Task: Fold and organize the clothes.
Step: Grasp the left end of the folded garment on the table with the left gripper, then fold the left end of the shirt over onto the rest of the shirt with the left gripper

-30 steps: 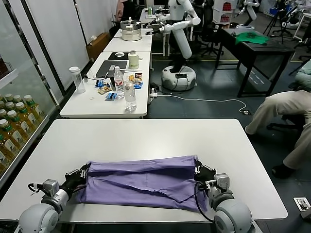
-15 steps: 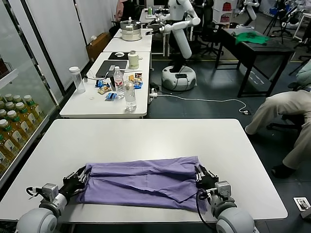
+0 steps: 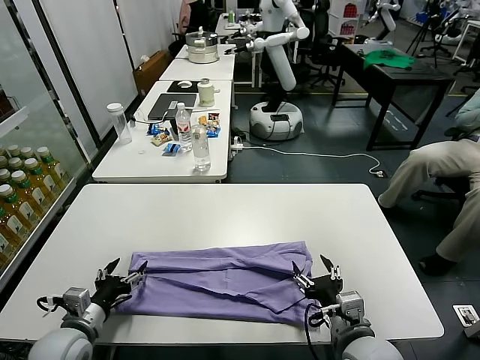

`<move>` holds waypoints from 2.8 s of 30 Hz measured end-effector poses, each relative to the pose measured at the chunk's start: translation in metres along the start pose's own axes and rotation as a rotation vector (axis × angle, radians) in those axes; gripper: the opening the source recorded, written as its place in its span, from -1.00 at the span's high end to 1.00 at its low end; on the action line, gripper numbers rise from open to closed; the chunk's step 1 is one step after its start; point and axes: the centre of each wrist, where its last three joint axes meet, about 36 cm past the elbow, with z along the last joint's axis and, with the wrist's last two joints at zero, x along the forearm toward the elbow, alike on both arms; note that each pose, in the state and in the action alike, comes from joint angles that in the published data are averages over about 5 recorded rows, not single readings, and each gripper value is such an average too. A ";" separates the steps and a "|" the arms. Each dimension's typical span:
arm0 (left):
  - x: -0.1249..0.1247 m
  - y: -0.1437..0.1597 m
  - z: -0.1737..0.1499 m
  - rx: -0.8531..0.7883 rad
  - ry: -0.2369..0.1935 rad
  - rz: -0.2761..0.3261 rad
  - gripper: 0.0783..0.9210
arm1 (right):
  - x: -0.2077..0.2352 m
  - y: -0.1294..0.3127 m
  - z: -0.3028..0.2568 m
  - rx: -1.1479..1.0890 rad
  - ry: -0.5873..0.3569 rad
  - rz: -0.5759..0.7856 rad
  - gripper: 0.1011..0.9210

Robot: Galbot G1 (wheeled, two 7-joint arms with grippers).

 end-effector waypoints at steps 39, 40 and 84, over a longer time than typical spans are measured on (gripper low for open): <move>-0.001 -0.039 -0.002 0.030 0.074 -0.151 0.90 | 0.013 0.012 -0.002 0.030 -0.009 0.000 -0.76; 0.000 -0.036 -0.004 0.009 0.066 -0.170 0.92 | 0.013 0.012 -0.002 0.030 -0.010 0.001 -0.76; 0.017 -0.161 -0.049 0.094 -0.091 0.267 0.42 | -0.003 0.002 0.004 0.048 0.008 0.026 -0.76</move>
